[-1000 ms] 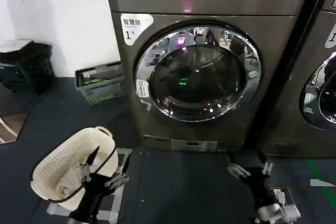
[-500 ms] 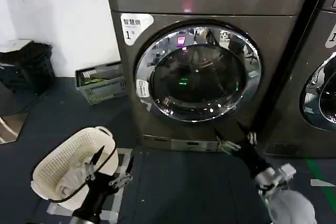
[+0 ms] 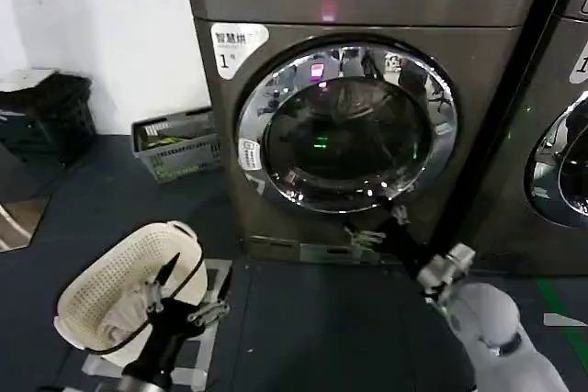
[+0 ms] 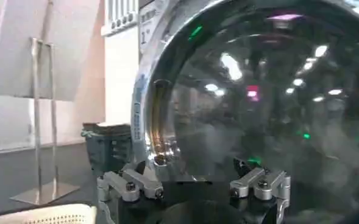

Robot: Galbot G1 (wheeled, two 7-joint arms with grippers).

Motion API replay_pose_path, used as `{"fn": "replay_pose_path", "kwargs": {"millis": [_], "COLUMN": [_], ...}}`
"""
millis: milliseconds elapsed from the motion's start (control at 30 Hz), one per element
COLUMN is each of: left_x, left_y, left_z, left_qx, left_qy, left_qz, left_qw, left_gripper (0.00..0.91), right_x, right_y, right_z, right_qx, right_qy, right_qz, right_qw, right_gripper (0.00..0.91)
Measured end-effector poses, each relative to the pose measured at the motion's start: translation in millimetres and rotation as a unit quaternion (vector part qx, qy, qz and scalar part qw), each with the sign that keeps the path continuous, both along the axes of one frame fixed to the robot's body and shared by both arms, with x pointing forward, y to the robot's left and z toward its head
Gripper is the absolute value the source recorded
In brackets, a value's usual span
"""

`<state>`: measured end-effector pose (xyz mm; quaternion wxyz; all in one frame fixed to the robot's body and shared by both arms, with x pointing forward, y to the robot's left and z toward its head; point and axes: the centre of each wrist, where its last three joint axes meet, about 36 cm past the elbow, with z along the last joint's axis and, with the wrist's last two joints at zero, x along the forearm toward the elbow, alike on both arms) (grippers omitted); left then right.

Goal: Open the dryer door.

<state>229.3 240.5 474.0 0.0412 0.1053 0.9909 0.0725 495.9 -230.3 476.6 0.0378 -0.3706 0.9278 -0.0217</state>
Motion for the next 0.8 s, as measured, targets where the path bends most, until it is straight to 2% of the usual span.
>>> {"fn": "replay_pose_path", "kwargs": {"millis": [300, 800], "left_x": [1.8, 2.1], "left_y": [-1.7, -0.5], "left_z": [5.0, 4.8], "left_qx": [-0.01, -0.01], "left_qy": [0.001, 0.003], "left_qz": [-0.011, -0.008], "left_qw": [1.0, 1.0], "left_gripper": [0.907, 0.907], "right_x": [26.0, 63.2], "right_y": [29.4, 84.0], "right_z": [-3.6, 1.0], "right_qx": [-0.014, -0.013], "right_qy": [0.002, -0.004], "right_qz": [0.007, 0.041], "right_qw": [1.0, 0.999], "right_gripper": [0.907, 0.907]}}
